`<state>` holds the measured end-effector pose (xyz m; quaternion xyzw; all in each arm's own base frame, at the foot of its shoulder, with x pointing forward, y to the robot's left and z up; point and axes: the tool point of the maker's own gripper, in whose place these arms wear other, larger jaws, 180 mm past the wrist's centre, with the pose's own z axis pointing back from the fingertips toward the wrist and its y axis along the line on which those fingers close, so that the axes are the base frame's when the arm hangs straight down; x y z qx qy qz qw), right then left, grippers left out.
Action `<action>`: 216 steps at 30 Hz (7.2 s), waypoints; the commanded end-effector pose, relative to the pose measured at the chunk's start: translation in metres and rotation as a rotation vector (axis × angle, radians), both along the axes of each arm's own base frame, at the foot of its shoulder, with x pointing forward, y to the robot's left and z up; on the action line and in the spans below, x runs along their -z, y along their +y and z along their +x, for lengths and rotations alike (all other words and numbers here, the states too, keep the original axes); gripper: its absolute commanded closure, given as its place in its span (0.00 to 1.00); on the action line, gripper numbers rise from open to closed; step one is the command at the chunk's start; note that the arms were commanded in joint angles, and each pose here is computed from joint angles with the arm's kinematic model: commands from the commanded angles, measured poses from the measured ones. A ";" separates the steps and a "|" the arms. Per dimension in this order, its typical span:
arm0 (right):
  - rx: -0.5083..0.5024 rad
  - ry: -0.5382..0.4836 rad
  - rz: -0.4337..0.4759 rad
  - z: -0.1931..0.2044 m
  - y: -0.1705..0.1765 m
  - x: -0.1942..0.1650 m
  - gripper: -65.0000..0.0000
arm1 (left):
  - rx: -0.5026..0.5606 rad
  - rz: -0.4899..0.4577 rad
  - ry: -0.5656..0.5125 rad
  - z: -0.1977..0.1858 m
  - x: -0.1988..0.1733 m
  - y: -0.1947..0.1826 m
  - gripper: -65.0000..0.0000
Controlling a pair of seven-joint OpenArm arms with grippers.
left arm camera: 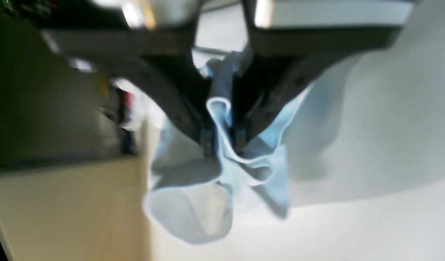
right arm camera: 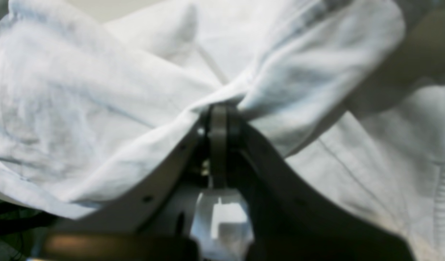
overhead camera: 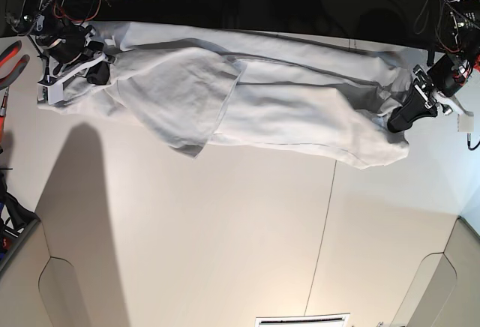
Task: Layout the t-shirt on the table in an organized manner, then fold the t-shirt properly
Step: 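Lift the held end with the left gripper and fold it toward the right gripper, then lay the folded end down and open the left gripper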
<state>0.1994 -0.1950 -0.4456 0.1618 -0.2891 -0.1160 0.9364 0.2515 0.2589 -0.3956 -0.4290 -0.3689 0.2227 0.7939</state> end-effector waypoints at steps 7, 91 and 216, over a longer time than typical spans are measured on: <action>-0.004 -0.032 0.002 0.005 -0.002 -0.007 1.00 | 0.137 0.065 -0.111 0.006 -0.039 -0.025 1.00; -0.001 -0.039 0.013 0.006 -0.001 -0.008 1.00 | 0.832 -0.274 -0.199 -0.042 -0.066 -0.317 0.55; 0.007 -0.038 0.298 0.021 -0.089 -0.031 0.36 | 0.634 0.350 -0.462 0.133 -0.065 -0.298 0.67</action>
